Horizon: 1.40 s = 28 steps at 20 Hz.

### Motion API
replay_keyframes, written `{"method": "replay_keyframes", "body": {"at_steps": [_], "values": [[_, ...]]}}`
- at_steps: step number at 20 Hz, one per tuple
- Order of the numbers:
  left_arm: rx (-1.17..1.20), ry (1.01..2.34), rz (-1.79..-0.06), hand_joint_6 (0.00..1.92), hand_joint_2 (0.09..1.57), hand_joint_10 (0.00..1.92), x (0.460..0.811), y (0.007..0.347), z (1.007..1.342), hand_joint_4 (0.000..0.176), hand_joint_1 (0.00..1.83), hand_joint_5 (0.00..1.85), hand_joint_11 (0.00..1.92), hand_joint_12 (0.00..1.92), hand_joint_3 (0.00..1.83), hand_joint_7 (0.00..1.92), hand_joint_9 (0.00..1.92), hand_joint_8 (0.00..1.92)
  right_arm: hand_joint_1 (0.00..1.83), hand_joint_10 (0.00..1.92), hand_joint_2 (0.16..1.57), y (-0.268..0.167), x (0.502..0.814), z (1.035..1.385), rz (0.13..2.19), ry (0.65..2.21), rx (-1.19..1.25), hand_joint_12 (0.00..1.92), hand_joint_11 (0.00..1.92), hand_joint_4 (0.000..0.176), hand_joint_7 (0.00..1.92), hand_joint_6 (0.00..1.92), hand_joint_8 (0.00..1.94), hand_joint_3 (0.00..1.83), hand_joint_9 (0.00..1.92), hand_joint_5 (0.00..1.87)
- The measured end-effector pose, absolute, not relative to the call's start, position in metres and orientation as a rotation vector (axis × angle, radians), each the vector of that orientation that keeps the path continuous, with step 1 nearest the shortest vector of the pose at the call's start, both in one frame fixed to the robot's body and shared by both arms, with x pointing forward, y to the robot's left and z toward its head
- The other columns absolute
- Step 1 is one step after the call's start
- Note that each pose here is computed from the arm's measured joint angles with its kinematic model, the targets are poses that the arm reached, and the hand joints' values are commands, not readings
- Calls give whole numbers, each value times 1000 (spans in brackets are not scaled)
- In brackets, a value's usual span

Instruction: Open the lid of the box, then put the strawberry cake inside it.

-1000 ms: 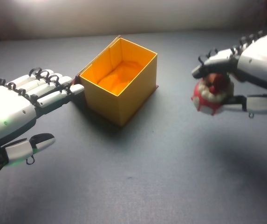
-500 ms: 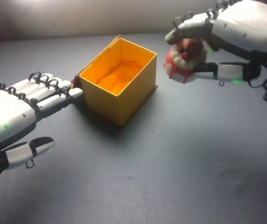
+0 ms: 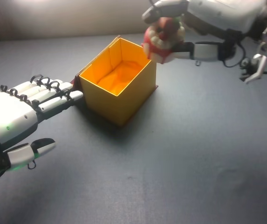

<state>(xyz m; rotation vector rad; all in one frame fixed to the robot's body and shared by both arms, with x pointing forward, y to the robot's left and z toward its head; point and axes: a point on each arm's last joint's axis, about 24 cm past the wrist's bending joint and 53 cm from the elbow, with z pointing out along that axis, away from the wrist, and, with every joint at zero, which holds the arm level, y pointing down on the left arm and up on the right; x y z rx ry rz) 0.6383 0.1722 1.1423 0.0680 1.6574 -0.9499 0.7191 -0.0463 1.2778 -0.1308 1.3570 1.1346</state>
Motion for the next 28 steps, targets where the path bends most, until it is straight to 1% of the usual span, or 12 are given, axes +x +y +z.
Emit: {"method": "replay_keyframes", "body": {"at_steps": [3,6,13,14,15,16,18,20,21,22,24,28], "values": [[61,1659,-955,1,1446,0,640,171,1140,62,661,22,0,138,0,0,0,0,1336,1540,1238,-31,726,1273,1137,1376,-135,1693,607,0,723,1326,1349,0,773,652],[63,1660,-956,1,1444,0,642,171,1136,69,641,14,0,227,0,0,0,0,1336,1453,1196,-14,733,1270,1145,1389,-136,1680,808,0,836,1137,1266,0,892,726],[46,1663,-986,0,1446,0,644,165,1131,83,675,0,0,287,0,0,0,0,1229,1517,1263,2,742,1259,1157,1425,-106,1716,919,0,794,1250,1516,5,938,609],[50,1663,-986,0,1449,0,644,165,1130,79,678,0,0,293,1,0,0,0,1115,1840,1268,3,744,1257,1156,1429,-101,1880,1159,0,907,1370,1747,4,1075,679],[43,1663,-989,0,1451,0,646,164,1128,80,676,0,0,133,1,0,0,0,1163,1905,1282,6,746,1254,1154,1439,-97,1913,1166,0,732,1443,1589,11,1039,649],[36,1665,-991,0,1442,0,647,165,1127,82,703,0,0,114,0,0,0,0,1175,1886,1298,7,747,1253,1154,1443,-95,1919,1064,0,723,1302,1692,8,948,614],[38,1667,-998,1,1430,0,646,163,1127,74,741,6,0,322,0,0,0,0,1155,1447,1281,12,749,1249,1153,1457,-93,1775,686,0,739,1339,1554,0,717,650],[37,1666,-998,7,1428,0,646,163,1127,74,735,24,0,351,0,0,0,0,1316,1600,1274,13,753,1247,1151,1466,-81,1735,480,0,703,1430,1441,2,728,527],[36,1665,-997,4,1430,0,647,164,1127,73,727,26,0,317,0,0,0,0,1292,1332,1262,12,754,1247,1152,1469,-73,1756,262,0,693,997,1451,0,520,355],[34,1666,-997,3,1436,0,648,164,1126,65,709,25,0,316,2,0,0,0,1131,1151,1227,12,754,1246,1149,1472,-73,1708,343,0,444,699,895,0,507,318],[32,1665,-999,0,1435,0,648,164,1126,79,716,16,0,303,1,0,0,0,1013,988,1188,12,754,1246,1149,1474,-73,1657,309,0,338,226,273,0,330,256],[29,1661,-1003,1,1431,0,648,163,1127,83,738,6,0,266,0,0,0,0,898,923,1178,17,749,1246,1163,1476,-80,1767,2,17,199,19,20,1,73,146]]}}
